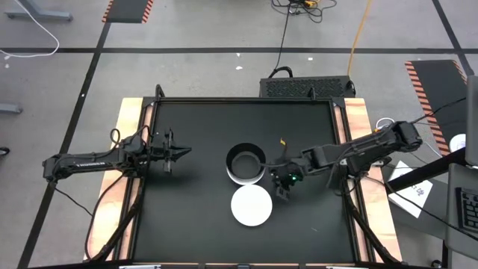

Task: Nest bowls inside each other
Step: Stack the white bowl on top of the black bowl

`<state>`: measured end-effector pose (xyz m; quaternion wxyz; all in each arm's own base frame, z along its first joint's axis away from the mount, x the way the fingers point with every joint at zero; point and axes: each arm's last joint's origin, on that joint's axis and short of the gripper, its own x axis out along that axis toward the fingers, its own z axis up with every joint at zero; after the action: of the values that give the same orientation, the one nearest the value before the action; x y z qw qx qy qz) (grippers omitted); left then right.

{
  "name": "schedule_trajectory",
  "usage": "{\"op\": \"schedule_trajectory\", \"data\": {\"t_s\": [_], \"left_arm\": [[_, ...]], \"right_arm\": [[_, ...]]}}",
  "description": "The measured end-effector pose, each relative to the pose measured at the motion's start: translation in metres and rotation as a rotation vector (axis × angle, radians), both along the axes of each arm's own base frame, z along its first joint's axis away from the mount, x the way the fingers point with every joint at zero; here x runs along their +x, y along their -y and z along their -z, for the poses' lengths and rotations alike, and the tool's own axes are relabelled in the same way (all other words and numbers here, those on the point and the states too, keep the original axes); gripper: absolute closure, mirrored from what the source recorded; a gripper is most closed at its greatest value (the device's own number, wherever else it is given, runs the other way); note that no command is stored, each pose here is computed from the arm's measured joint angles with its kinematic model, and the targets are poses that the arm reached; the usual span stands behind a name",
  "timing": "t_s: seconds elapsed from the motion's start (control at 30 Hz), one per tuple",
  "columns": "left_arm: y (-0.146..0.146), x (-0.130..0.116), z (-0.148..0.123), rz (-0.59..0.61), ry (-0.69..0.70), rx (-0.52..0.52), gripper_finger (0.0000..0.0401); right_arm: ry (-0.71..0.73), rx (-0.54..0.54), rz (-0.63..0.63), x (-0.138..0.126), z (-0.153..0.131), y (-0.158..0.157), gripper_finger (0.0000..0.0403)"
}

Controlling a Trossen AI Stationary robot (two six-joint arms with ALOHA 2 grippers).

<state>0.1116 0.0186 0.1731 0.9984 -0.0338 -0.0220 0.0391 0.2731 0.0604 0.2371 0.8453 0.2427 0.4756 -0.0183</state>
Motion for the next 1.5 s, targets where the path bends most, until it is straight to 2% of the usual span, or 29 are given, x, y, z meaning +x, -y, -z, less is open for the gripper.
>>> {"op": "schedule_trajectory", "data": {"t_s": [0.2,0.33,0.97,1.5], "left_arm": [[0.0,0.0,0.001,-0.001,-0.015,0.012,0.038],[0.0,0.0,0.001,-0.003,-0.015,0.029,0.038],[0.0,0.0,0.002,-0.003,-0.025,0.04,0.038],[0.0,0.0,0.002,-0.002,-0.023,0.04,0.038]], "right_arm": [[-0.152,0.0,0.079,0.01,0.013,0.008,0.0196],[-0.193,0.011,0.079,0.013,0.02,0.011,0.0196],[-0.11,0.079,-0.002,0.021,0.02,-0.012,0.0196],[-0.268,0.045,0.022,0.035,0.064,-0.007,0.0196]]}}
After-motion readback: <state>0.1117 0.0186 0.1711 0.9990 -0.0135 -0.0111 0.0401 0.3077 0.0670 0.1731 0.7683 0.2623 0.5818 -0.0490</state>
